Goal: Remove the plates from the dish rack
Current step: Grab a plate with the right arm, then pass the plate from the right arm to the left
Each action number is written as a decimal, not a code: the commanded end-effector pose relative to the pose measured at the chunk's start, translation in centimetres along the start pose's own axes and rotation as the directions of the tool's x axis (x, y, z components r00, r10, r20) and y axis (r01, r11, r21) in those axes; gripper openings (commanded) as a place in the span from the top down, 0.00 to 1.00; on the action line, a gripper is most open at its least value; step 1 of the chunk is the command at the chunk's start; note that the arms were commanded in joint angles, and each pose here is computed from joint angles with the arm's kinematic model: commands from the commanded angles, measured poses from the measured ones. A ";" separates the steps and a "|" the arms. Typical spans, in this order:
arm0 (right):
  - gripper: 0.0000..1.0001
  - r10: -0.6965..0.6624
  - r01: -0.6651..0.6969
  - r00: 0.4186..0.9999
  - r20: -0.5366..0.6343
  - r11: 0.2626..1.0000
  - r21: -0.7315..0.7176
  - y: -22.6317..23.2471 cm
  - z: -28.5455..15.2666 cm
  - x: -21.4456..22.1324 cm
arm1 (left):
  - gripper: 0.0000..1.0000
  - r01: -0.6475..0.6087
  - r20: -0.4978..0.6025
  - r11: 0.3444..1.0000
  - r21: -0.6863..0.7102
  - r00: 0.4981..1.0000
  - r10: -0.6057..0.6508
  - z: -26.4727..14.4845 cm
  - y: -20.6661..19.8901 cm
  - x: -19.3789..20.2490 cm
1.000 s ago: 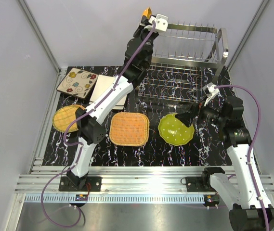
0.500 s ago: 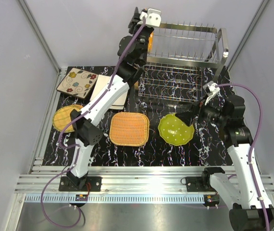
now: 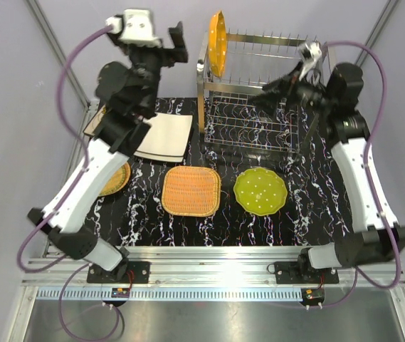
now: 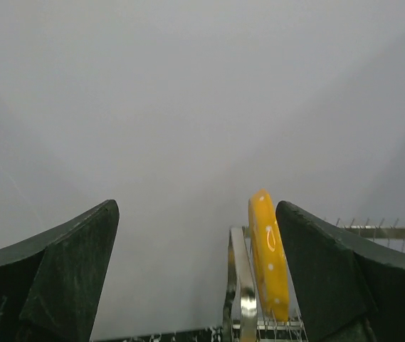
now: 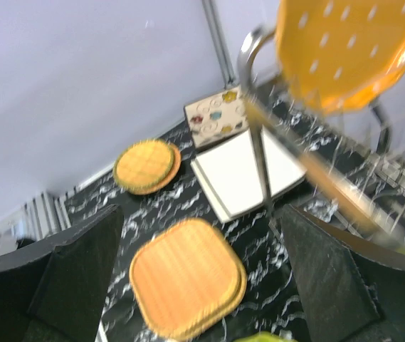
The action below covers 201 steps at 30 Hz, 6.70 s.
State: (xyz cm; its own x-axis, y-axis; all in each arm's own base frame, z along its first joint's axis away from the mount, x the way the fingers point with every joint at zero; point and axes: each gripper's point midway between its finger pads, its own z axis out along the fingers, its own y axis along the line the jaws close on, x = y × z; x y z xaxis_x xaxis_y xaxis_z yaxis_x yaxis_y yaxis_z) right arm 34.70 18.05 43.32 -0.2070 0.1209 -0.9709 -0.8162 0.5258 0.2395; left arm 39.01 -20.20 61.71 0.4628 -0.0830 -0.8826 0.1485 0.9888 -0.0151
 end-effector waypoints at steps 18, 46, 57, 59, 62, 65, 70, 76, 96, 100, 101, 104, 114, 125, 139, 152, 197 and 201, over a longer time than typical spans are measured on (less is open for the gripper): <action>0.17 0.210 -0.209 0.963 0.168 0.978 -0.023 -4.1 15.7 -9.5 | 0.01 0.352 -0.302 0.934 0.065 0.899 -0.317 -17.4 4.3 6.4; 1.00 0.012 -0.029 0.944 0.329 0.998 0.047 -3.5 16.9 -13.0 | 0.01 0.435 -0.342 0.898 -0.059 0.837 -0.428 -22.8 6.6 10.2; 1.00 0.144 -0.123 0.833 0.534 0.990 -0.076 -1.6 13.6 -19.8 | 0.01 0.443 -0.330 0.895 -0.057 0.837 -0.436 -23.1 6.9 9.9; 1.00 0.181 -0.145 0.818 0.545 0.983 -0.109 -1.4 13.3 -20.2 | 0.01 0.451 -0.326 0.891 -0.055 0.835 -0.443 -23.2 6.8 9.7; 1.00 0.240 -0.190 0.793 0.561 0.971 -0.148 -1.5 12.7 -20.9 | 0.01 0.456 -0.329 0.888 -0.053 0.832 -0.447 -23.2 6.7 9.9; 1.00 0.291 -0.219 0.762 0.578 0.956 -0.193 -1.6 12.2 -21.7 | 0.01 0.465 -0.324 0.884 -0.051 0.829 -0.455 -23.1 6.6 9.7; 1.00 0.321 -0.218 0.734 0.599 0.946 -0.239 -0.9 11.5 -22.7 | 0.01 0.471 -0.326 0.881 -0.040 0.827 -0.457 -23.0 6.4 9.7; 1.00 0.323 -0.189 0.715 0.620 0.943 -0.273 0.4 10.3 -23.9 | 0.01 0.485 -0.330 0.874 -0.012 0.823 -0.462 -22.7 5.6 9.6; 1.00 0.338 -0.124 0.734 0.590 0.920 -0.373 6.1 5.9 -26.2 | 0.01 0.560 -0.307 0.826 0.062 0.798 -0.518 -20.9 3.7 6.7; 1.00 0.348 -0.125 0.727 0.593 0.915 -0.384 6.8 5.0 -26.8 | 0.01 0.567 -0.305 0.821 0.065 0.795 -0.524 -20.8 3.7 6.5; 1.00 0.348 -0.125 0.727 0.592 0.915 -0.384 6.9 4.9 -26.8 | 0.01 0.570 -0.305 0.819 0.066 0.793 -0.527 -20.8 3.6 6.4; 1.00 0.361 -0.139 0.729 0.581 0.910 -0.391 6.9 4.8 -26.7 | 0.01 0.578 -0.306 0.813 0.065 0.787 -0.535 -20.9 3.6 6.4; 1.00 0.409 -0.159 0.761 0.504 0.870 -0.466 9.4 3.6 -26.0 | 0.01 0.662 -0.260 0.749 0.012 0.726 -0.637 -20.8 4.5 4.3; 1.00 0.414 -0.218 0.862 0.291 0.823 -0.525 12.5 3.0 -21.3 | 0.01 0.844 -0.172 0.500 -0.194 0.472 -0.865 -20.6 6.6 1.3; 1.00 0.297 -0.241 0.955 0.029 0.824 -0.513 16.2 3.6 -8.9 | 0.01 0.873 -0.403 0.217 -0.437 0.025 -0.915 -20.0 0.0 5.2; 1.00 0.118 -0.164 0.985 -0.126 0.871 -0.463 17.7 4.3 2.9 | 0.01 0.778 -0.529 0.119 -0.617 -0.298 -0.795 -22.9 -5.7 13.7; 0.01 -0.416 0.367 0.879 -0.233 0.902 -0.226 13.4 -3.6 13.8 | 1.00 0.965 -0.938 0.224 -0.138 -0.056 -0.341 -27.6 -14.9 22.6; 0.00 -0.240 0.241 0.948 -0.210 0.970 -0.020 10.3 -4.4 12.8 | 1.00 0.963 -0.960 0.255 -0.089 -0.014 -0.279 -27.7 -17.2 24.6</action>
State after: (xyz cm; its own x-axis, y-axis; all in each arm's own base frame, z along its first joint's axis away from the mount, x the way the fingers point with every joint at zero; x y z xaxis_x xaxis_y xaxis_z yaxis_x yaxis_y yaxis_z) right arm 19.34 22.15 31.59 0.0021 -0.3429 -0.9394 -0.9209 0.3655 -0.1355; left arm 23.28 -33.15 20.06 -0.9591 -0.2126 -0.1869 0.0966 0.3746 -0.9221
